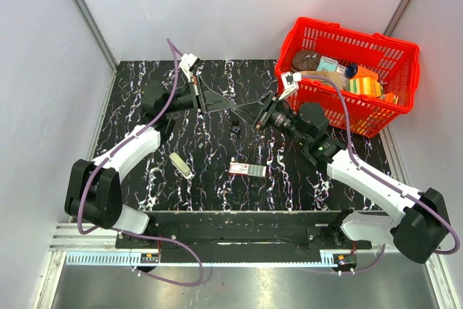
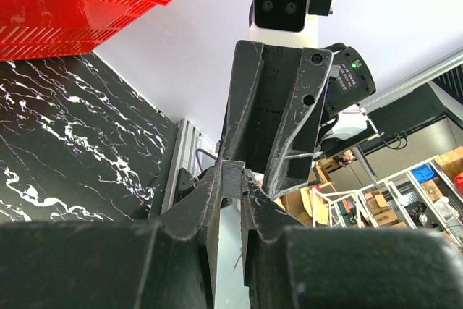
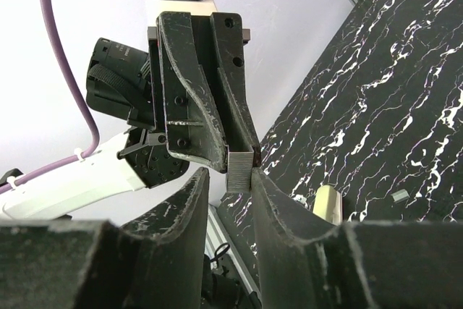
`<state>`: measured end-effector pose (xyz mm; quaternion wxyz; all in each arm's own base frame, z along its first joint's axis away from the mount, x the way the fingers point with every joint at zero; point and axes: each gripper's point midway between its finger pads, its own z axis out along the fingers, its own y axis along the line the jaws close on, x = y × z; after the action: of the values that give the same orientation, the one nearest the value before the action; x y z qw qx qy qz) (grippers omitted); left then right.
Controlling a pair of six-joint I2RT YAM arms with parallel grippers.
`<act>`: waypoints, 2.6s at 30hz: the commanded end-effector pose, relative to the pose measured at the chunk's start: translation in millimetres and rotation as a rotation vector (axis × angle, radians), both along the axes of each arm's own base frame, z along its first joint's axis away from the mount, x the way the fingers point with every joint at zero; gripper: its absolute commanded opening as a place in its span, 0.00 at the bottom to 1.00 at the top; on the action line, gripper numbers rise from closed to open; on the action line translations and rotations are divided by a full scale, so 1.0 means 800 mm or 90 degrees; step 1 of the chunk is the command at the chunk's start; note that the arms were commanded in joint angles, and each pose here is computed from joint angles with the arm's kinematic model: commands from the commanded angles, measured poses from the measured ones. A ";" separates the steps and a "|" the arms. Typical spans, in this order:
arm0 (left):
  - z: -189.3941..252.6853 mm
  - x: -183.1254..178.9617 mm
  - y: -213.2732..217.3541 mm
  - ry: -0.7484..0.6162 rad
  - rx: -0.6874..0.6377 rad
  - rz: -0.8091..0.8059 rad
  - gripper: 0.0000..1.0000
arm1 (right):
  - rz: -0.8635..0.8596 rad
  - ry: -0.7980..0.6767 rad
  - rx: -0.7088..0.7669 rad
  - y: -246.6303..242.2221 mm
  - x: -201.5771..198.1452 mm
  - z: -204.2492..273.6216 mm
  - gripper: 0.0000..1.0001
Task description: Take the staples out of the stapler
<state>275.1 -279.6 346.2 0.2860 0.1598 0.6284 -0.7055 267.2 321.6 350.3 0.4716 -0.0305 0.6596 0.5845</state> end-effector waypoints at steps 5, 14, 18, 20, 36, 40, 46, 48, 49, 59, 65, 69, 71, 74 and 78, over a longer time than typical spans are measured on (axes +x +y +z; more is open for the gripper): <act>0.031 -0.009 0.001 -0.062 -0.015 0.002 0.06 | 0.025 -0.063 0.035 0.000 -0.014 0.045 0.32; 0.034 -0.007 0.002 -0.060 -0.015 0.007 0.07 | 0.033 -0.063 0.025 0.003 -0.018 0.039 0.26; 0.033 -0.005 0.001 -0.052 -0.015 0.007 0.08 | 0.031 -0.065 0.021 0.003 -0.019 0.038 0.20; 0.034 -0.004 0.001 -0.052 -0.015 0.008 0.09 | 0.032 -0.069 0.022 0.003 -0.021 0.041 0.17; 0.042 -0.007 0.000 -0.035 -0.022 -0.002 0.36 | 0.038 -0.077 0.015 0.005 -0.029 0.049 0.10; 0.040 -0.008 0.000 -0.035 -0.017 -0.003 0.46 | 0.034 -0.076 0.012 0.004 -0.028 0.049 0.06; 0.027 0.003 0.002 -0.050 0.023 0.022 0.52 | 0.026 -0.065 -0.003 0.001 -0.028 0.043 0.04; 0.011 0.020 0.009 -0.055 0.063 0.056 0.56 | 0.020 -0.053 -0.024 -0.001 -0.026 0.033 0.03; 0.005 0.031 0.015 -0.058 0.081 0.078 0.58 | 0.013 -0.042 -0.040 -0.003 -0.024 0.026 0.04; -0.110 0.116 0.108 -0.191 0.446 0.243 0.70 | -0.110 0.213 -0.302 -0.035 0.009 -0.126 0.00; -0.204 0.108 0.151 -0.249 0.634 0.195 0.70 | -0.193 0.342 -0.434 -0.048 0.018 -0.201 0.00; -0.228 0.093 0.162 -0.279 0.681 0.166 0.70 | -0.222 0.406 -0.500 -0.043 0.010 -0.242 0.00; -0.239 0.085 0.163 -0.292 0.697 0.152 0.70 | -0.239 0.431 -0.535 -0.045 0.003 -0.258 0.00; -0.253 0.075 0.159 -0.306 0.722 0.130 0.69 | -0.273 0.452 -0.568 -0.046 -0.003 -0.278 0.00; -0.270 0.065 0.151 -0.331 0.745 0.101 0.67 | -0.291 0.471 -0.575 -0.038 -0.016 -0.304 0.00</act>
<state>324.9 -159.5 125.5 0.3202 0.3627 0.8513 -0.2031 255.9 292.8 110.1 0.2474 0.0795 0.9565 0.1325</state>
